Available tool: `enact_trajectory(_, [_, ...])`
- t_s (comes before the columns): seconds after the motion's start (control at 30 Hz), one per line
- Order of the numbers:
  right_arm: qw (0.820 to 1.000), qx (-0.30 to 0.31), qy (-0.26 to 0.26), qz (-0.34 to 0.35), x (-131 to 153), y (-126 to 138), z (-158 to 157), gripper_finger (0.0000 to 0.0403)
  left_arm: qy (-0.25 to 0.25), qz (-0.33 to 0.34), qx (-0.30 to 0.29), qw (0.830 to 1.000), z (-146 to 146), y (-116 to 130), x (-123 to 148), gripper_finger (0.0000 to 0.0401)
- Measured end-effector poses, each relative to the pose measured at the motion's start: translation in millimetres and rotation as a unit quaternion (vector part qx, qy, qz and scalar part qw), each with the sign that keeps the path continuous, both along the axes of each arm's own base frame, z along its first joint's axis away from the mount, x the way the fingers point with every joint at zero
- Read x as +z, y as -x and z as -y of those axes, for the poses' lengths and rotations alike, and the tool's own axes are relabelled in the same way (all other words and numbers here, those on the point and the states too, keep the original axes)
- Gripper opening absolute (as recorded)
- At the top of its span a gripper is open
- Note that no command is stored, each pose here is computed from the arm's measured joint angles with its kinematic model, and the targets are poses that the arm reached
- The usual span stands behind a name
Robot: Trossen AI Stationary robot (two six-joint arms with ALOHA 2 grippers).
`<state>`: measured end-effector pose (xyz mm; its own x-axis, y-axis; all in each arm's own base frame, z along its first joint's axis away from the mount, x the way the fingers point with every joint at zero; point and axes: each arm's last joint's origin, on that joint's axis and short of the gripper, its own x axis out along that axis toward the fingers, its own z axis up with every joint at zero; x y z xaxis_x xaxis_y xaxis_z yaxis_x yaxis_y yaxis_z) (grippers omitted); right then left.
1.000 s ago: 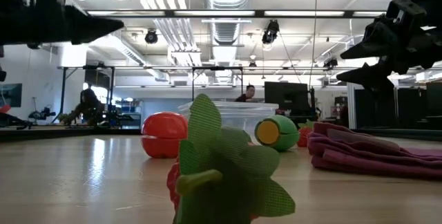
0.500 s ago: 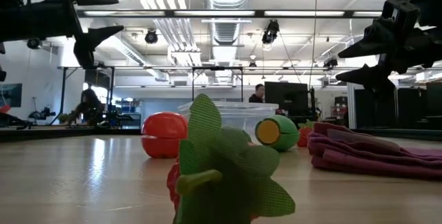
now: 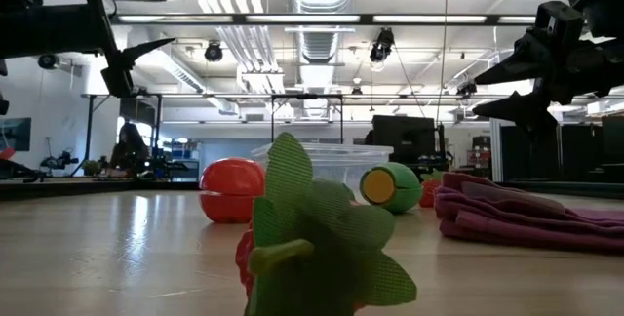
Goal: Pick and placing Produce into tupperware
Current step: Put the brown kiwi into the transparent bin
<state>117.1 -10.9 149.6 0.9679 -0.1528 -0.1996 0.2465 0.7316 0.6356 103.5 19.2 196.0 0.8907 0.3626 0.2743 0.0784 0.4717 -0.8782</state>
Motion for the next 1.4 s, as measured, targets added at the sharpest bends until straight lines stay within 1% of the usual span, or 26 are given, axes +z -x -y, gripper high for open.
enact_trajectory(0.03, [1.0, 0.0, 0.0, 0.0, 0, 0, 0, 0.0219, -0.007, 0.001, 0.003, 1.0, 0, 0, 1, 0.0238])
enact_trajectory(0.17, [1.0, 0.0, 0.0, 0.0, 0, 0, 0, 0.0219, -0.08, 0.005, 0.012, 0.997, 1, 2, 18, 0.0238])
enact_trajectory(0.27, [1.0, 0.001, 0.0, 0.0, 0, 0, 0, 0.0219, -0.157, -0.016, 0.01, 0.987, 2, 1, 35, 0.0238])
enact_trajectory(0.3, [1.0, 0.0, 0.0, 0.0, 0, 0, 0, 0.0219, -0.171, -0.04, 0.005, 0.984, 3, 0, 41, 0.0238])
enact_trajectory(0.37, [1.0, 0.0, 0.0, 0.0, 0, 0, 0, 0.0219, -0.189, -0.11, -0.006, 0.976, 3, -3, 52, 0.0238])
enact_trajectory(0.4, [1.0, 0.0, 0.0, 0.0, 0, 0, 0, 0.0219, -0.2, -0.156, -0.012, 0.967, 3, -4, 57, 0.0238])
enact_trajectory(0.47, [1.0, 0.001, 0.002, 0.0, 0, 0, 0, 0.0219, -0.215, -0.256, -0.027, 0.942, 2, -7, 64, 0.0238])
enact_trajectory(0.53, [1.0, 0.001, 0.008, -0.001, 0, 0, 0, 0.0219, -0.219, -0.353, -0.031, 0.909, 1, -9, 69, 0.0238])
enact_trajectory(0.6, [1.0, -0.005, 0.011, -0.002, 0, 0, 0, 0.0219, -0.221, -0.43, -0.037, 0.875, 0, -11, 74, 0.0238])
enact_trajectory(0.7, [1.0, -0.017, 0.015, -0.002, 0, 0, 1, 0.0219, -0.226, -0.506, -0.055, 0.83, -2, -12, 87, 0.0238])
enact_trajectory(0.8, [1.0, -0.022, 0.017, -0.002, 0, 0, 1, 0.0219, -0.238, -0.577, -0.085, 0.777, -4, -26, 94, 0.0238])
enact_trajectory(0.83, [1.0, -0.022, 0.017, -0.003, 0, 0, 1, 0.0219, -0.244, -0.594, -0.093, 0.761, -4, -30, 96, 0.0238])
enact_trajectory(0.93, [1.0, -0.022, 0.018, -0.003, 0, 0, 1, 0.0219, -0.264, -0.648, -0.127, 0.703, -6, -46, 94, 0.0238])
enact_trajectory(1.0, [1.0, -0.022, 0.018, -0.003, 0, 0, 1, 0.0219, -0.277, -0.673, -0.147, 0.669, -8, -57, 91, 0.0238])
enact_trajectory(1.03, [1.0, -0.022, 0.018, -0.003, 0, 0, 1, 0.0219, -0.283, -0.689, -0.162, 0.647, -8, -63, 87, 0.0238])
enact_trajectory(1.1, [1.0, -0.022, 0.018, -0.003, 0, 0, 1, 0.0219, -0.294, -0.72, -0.194, 0.598, -10, -74, 79, 0.0238])
enact_trajectory(1.17, [1.0, -0.022, 0.018, -0.003, 0, 0, 1, 0.0219, -0.303, -0.741, -0.219, 0.558, -11, -83, 76, 0.0238])
enact_trajectory(1.2, [1.0, -0.022, 0.018, -0.003, 0, 0, 1, 0.0219, -0.302, -0.756, -0.234, 0.531, -12, -86, 72, 0.0238])
enact_trajectory(1.23, [1.0, -0.022, 0.018, -0.003, 0, 0, 1, 0.0219, -0.296, -0.772, -0.25, 0.503, -13, -89, 66, 0.0238])
enact_trajectory(1.27, [1.0, -0.022, 0.018, -0.003, 0, 0, 1, 0.0219, -0.287, -0.786, -0.265, 0.479, -13, -93, 60, 0.0238])
enact_trajectory(1.3, [1.0, -0.022, 0.018, -0.003, 0, 0, 1, 0.0219, -0.276, -0.795, -0.28, 0.462, -14, -96, 55, 0.0238])
enact_trajectory(1.4, [1.0, -0.022, 0.018, -0.003, 0, 0, 1, 0.0219, -0.229, -0.808, -0.339, 0.424, -14, -102, 47, 0.0238])
